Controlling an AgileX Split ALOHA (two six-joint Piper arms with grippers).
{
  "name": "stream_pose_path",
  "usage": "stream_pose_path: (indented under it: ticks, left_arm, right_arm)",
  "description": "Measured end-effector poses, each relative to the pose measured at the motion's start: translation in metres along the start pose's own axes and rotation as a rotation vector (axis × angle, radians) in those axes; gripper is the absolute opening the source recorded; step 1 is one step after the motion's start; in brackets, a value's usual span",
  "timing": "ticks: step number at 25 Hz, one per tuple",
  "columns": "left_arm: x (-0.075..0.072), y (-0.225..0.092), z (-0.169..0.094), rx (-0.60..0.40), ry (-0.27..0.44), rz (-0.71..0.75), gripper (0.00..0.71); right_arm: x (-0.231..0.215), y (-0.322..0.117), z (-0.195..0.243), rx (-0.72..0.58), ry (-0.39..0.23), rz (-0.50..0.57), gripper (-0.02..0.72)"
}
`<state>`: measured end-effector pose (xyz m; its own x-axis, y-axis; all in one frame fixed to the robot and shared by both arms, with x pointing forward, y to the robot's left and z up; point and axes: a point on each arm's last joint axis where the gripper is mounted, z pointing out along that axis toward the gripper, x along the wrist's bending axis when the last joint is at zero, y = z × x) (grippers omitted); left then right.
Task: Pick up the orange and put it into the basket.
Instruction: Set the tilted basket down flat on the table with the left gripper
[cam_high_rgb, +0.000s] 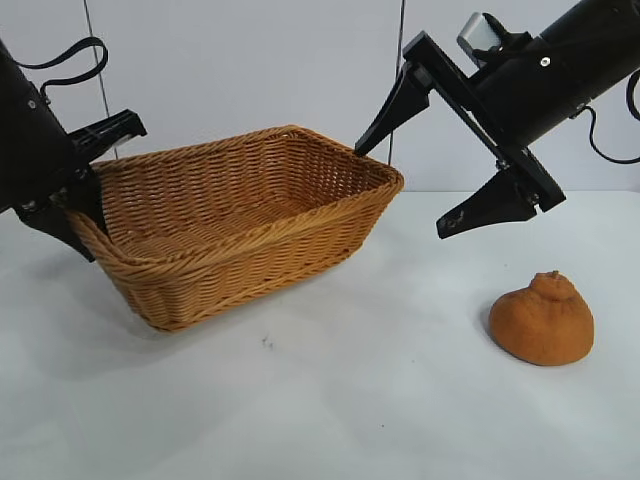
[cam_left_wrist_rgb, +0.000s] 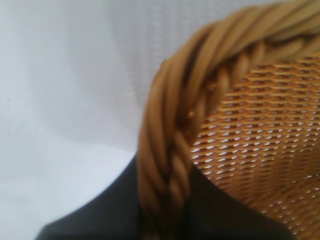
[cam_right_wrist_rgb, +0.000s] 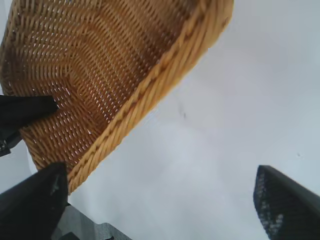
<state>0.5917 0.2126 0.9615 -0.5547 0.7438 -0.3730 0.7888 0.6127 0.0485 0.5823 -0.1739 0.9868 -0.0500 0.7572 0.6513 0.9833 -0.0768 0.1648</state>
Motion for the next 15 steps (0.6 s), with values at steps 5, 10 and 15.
stream_pose_path:
  ticks: [5, 10, 15]
  left_arm:
    - [-0.008, 0.003, 0.000, 0.058, 0.018, 0.121, 0.085]
    - [-0.024, 0.016, 0.012, 0.133, 0.043, 0.248, 0.085]
    - [-0.038, 0.030, 0.014, 0.157, 0.035, 0.402, 0.089]
  right_arm:
    - [0.000, 0.000, 0.000, 0.001, -0.001, -0.001, 0.694]
    - [-0.001, -0.002, 0.000, 0.018, -0.016, -0.017, 0.694]
    - [-0.002, -0.004, 0.000, 0.041, -0.021, -0.023, 0.694]
